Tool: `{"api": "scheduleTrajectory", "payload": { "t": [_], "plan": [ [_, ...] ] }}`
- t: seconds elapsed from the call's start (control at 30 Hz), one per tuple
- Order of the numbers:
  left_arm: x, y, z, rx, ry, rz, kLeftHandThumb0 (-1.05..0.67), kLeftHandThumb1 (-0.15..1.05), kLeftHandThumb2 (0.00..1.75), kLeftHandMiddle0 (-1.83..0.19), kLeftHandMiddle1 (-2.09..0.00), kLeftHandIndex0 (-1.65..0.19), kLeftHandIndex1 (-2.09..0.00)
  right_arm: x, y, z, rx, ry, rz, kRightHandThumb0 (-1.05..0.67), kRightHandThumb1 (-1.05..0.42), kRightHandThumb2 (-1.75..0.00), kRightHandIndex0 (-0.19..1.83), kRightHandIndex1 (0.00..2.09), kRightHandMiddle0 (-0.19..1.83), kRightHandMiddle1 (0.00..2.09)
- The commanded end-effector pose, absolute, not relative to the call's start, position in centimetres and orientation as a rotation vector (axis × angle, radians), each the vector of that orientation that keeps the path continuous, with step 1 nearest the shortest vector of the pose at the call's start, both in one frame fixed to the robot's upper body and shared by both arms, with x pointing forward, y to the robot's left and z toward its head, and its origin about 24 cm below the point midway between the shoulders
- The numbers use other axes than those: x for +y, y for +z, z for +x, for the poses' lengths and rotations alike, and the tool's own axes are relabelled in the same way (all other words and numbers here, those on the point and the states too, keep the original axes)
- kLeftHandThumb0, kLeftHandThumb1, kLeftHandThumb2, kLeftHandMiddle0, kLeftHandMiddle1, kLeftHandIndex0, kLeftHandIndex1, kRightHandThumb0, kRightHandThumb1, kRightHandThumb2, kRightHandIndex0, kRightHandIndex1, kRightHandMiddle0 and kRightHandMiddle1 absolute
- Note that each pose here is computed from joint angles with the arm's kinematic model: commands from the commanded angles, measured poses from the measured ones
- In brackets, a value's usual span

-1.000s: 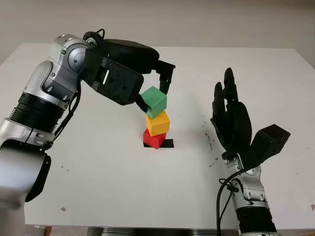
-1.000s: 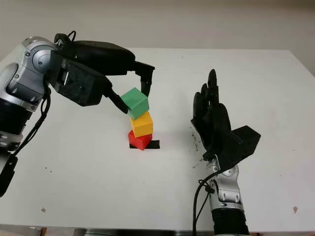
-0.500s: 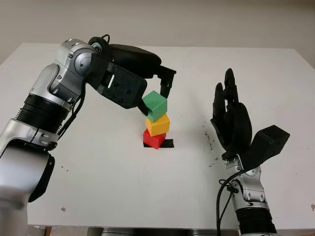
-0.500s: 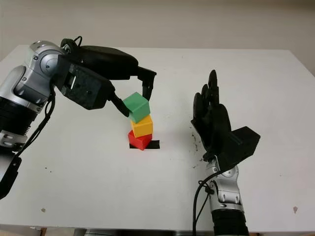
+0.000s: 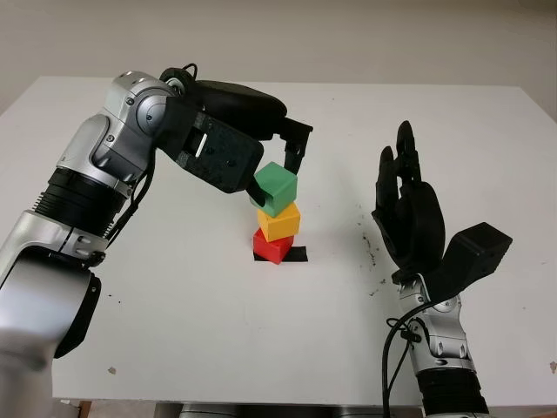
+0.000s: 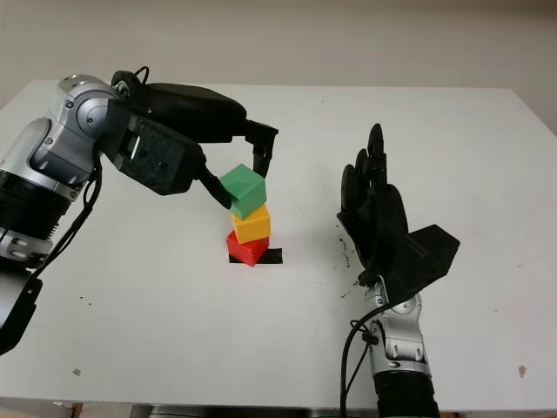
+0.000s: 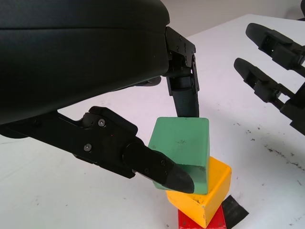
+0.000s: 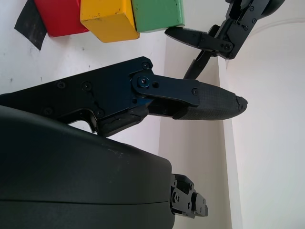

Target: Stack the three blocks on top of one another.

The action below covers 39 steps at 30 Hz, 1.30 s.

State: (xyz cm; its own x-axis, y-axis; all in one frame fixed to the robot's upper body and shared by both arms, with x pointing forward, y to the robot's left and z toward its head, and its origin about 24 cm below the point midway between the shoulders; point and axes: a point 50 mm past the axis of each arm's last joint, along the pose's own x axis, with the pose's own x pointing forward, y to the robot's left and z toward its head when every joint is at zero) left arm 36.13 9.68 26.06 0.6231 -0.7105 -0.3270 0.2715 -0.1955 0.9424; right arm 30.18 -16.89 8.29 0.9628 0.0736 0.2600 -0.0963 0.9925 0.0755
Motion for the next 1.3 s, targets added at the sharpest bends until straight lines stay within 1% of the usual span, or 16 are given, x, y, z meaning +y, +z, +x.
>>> {"api": "scheduleTrajectory", "payload": {
  "t": [0.0, 0.07, 0.1, 0.17, 0.2, 0.23, 0.3, 0.37, 0.57, 0.7, 0.9, 1.03, 1.1, 1.13, 1.2, 1.27],
  "plan": [
    [9.4, 25.9, 36.1, -0.38, -0.937, 1.52, -0.45, 1.0, 0.05, -0.24, -0.07, -0.32, -1.47, -16.8, 8.6, 30.0, -0.278, 0.088, 0.092, -0.76, -1.05, -0.57, -0.19, 0.0, -0.19, 0.0],
    [9.3, 25.9, 36.1, -0.371, -0.937, 1.524, -0.46, 0.99, 0.05, -0.22, -0.05, -0.31, -1.46, -16.8, 8.6, 30.0, -0.277, 0.085, 0.095, -0.76, -1.05, -0.56, -0.19, 0.0, -0.19, 0.01],
    [9.3, 25.9, 36.1, -0.363, -0.937, 1.529, -0.48, 0.99, 0.05, -0.18, -0.04, -0.29, -1.38, -16.8, 8.6, 30.0, -0.277, 0.084, 0.095, -0.77, -1.05, -0.56, -0.19, 0.0, -0.19, 0.01],
    [9.2, 26.0, 36.0, -0.356, -0.936, 1.535, -0.53, 0.97, 0.05, -0.08, -0.04, -0.21, -1.11, -16.8, 8.6, 30.0, -0.278, 0.088, 0.092, -0.76, -1.05, -0.56, -0.19, 0.0, -0.19, 0.01],
    [9.2, 26.0, 35.9, -0.356, -0.937, 1.537, -0.55, 0.96, 0.05, -0.05, -0.04, -0.2, -0.96, -16.8, 8.6, 30.0, -0.276, 0.087, 0.092, -0.76, -1.05, -0.57, -0.19, 0.0, -0.19, 0.0],
    [9.2, 26.0, 35.9, -0.359, -0.938, 1.536, -0.57, 0.95, 0.05, -0.02, -0.05, -0.2, -0.75, -16.8, 8.6, 30.0, -0.275, 0.085, 0.09, -0.76, -1.05, -0.57, -0.19, 0.0, -0.19, 0.01],
    [9.2, 26.0, 35.9, -0.362, -0.941, 1.541, -0.61, 0.94, 0.05, 0.02, -0.05, -0.23, -0.48, -16.7, 8.6, 30.0, -0.276, 0.082, 0.089, -0.76, -1.05, -0.57, -0.19, 0.0, -0.19, 0.01],
    [9.2, 26.0, 35.8, -0.364, -0.943, 1.546, -0.63, 0.94, 0.05, 0.03, -0.05, -0.26, -0.33, -16.7, 8.7, 30.0, -0.28, 0.081, 0.088, -0.76, -1.05, -0.57, -0.19, 0.0, -0.19, 0.01],
    [9.1, 26.1, 35.7, -0.346, -0.958, 1.557, -0.73, 0.94, 0.05, 0.07, -0.04, -0.16, -0.16, -16.7, 8.6, 30.0, -0.276, 0.086, 0.098, -0.76, -1.05, -0.57, -0.19, 0.0, -0.19, 0.0],
    [9.3, 26.1, 35.7, -0.346, -0.966, 1.551, -0.78, 0.94, 0.05, 0.1, -0.04, -0.11, -0.11, -16.7, 8.6, 30.1, -0.275, 0.085, 0.094, -0.76, -1.05, -0.57, -0.19, 0.0, -0.19, 0.01],
    [10.0, 26.9, 35.8, -0.308, -0.99, 1.441, -0.84, 0.89, 0.04, 0.16, -0.03, -0.01, -0.05, -16.6, 8.6, 30.0, -0.269, 0.089, 0.097, -0.78, -1.05, -0.54, -0.19, 0.0, -0.19, 0.0],
    [11.7, 28.4, 35.7, -0.292, -0.971, 1.298, -0.87, 0.91, 0.06, 0.19, 0.0, 0.14, -0.01, -16.5, 8.6, 30.0, -0.269, 0.089, 0.1, -0.77, -1.05, -0.54, -0.19, 0.0, -0.19, 0.0],
    [13.2, 28.9, 35.7, -0.284, -0.953, 1.158, -0.89, 0.96, 0.08, 0.19, 0.0, 0.18, 0.0, -16.5, 8.5, 30.0, -0.27, 0.085, 0.107, -0.77, -1.05, -0.55, -0.19, 0.0, -0.19, 0.0],
    [14.4, 28.8, 35.6, -0.304, -0.894, 1.079, -0.9, 1.0, 0.09, 0.19, 0.0, 0.19, 0.0, -16.5, 8.5, 30.0, -0.272, 0.084, 0.109, -0.77, -1.05, -0.55, -0.19, 0.0, -0.19, 0.0],
    [16.2, 28.2, 35.4, -0.342, -0.766, 0.961, -0.96, 1.04, 0.48, 0.19, 0.0, 0.19, 0.0, -16.5, 8.4, 30.2, -0.273, 0.083, 0.117, -0.78, -1.05, -0.54, -0.19, 0.0, -0.19, 0.01],
    [17.5, 27.1, 35.2, -0.394, -0.66, 0.829, -0.96, 1.04, 0.6, 0.19, 0.0, 0.19, 0.0, -16.4, 8.3, 30.3, -0.27, 0.084, 0.123, -0.77, -1.05, -0.54, -0.19, 0.0, -0.19, 0.0]
  ]
}}
